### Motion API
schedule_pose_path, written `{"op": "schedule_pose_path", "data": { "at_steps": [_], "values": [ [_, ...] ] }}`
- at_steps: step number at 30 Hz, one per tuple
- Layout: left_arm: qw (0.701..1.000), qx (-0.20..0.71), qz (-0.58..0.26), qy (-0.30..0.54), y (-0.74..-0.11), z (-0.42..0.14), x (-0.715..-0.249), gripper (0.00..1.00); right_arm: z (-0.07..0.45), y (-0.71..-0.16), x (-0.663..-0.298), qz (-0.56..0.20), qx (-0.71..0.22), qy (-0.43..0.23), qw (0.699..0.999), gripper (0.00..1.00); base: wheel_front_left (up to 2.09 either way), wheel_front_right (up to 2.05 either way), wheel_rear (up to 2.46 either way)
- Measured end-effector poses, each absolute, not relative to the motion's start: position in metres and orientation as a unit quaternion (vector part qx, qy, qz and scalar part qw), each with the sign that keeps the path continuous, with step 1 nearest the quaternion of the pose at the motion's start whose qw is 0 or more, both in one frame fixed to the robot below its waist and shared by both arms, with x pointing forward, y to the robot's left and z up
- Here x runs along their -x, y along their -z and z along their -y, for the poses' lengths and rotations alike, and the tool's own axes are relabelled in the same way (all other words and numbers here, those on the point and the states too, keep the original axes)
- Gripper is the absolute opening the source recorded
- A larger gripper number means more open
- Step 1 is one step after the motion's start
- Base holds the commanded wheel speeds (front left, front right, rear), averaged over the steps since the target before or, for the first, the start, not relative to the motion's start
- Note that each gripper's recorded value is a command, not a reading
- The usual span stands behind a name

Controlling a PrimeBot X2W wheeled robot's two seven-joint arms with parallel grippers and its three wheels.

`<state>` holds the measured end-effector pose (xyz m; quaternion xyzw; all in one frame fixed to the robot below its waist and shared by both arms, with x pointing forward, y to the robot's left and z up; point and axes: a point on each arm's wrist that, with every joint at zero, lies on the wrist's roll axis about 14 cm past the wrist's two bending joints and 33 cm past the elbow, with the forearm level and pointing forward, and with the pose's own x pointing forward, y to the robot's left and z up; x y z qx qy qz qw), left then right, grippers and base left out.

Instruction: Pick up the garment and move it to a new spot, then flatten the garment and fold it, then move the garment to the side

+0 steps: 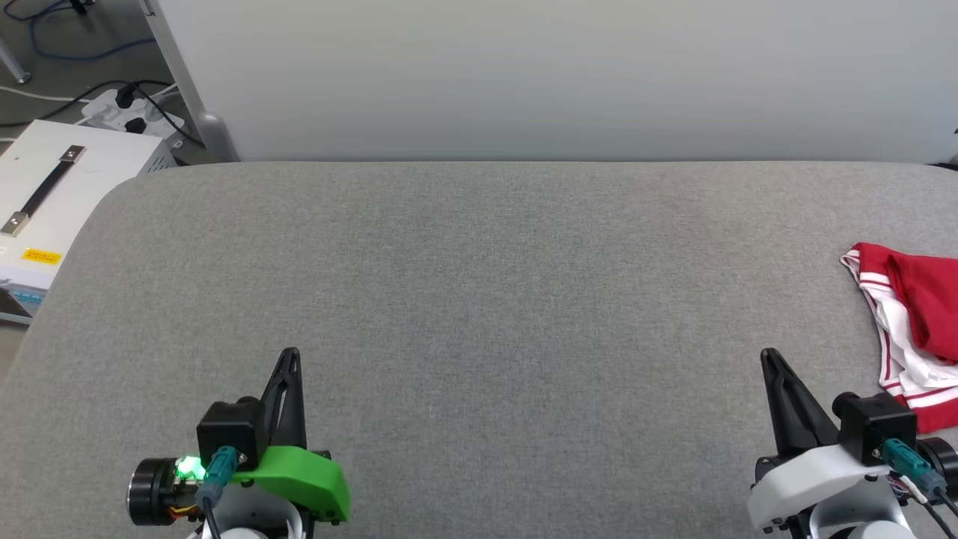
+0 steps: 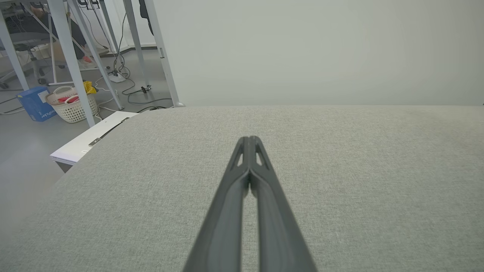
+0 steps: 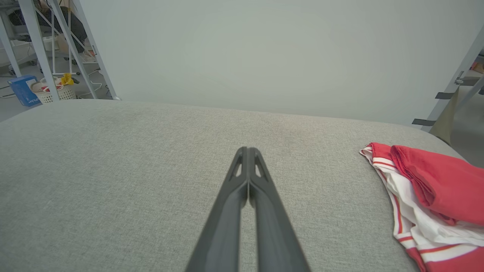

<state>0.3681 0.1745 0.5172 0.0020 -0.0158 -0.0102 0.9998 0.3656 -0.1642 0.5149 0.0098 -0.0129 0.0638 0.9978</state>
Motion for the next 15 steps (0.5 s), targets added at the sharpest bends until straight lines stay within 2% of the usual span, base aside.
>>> {"op": "schedule_pose_path", "data": {
  "at_steps": [15],
  "values": [
    [1.0, -0.007, 0.01, 0.01, -0.5184, -0.1746, -0.3688, 0.0, 0.1633, -0.5157, -0.3657, 0.006, -0.001, -0.064, 0.998, 0.0, 0.0, 0.0, 0.0]
  ]
}}
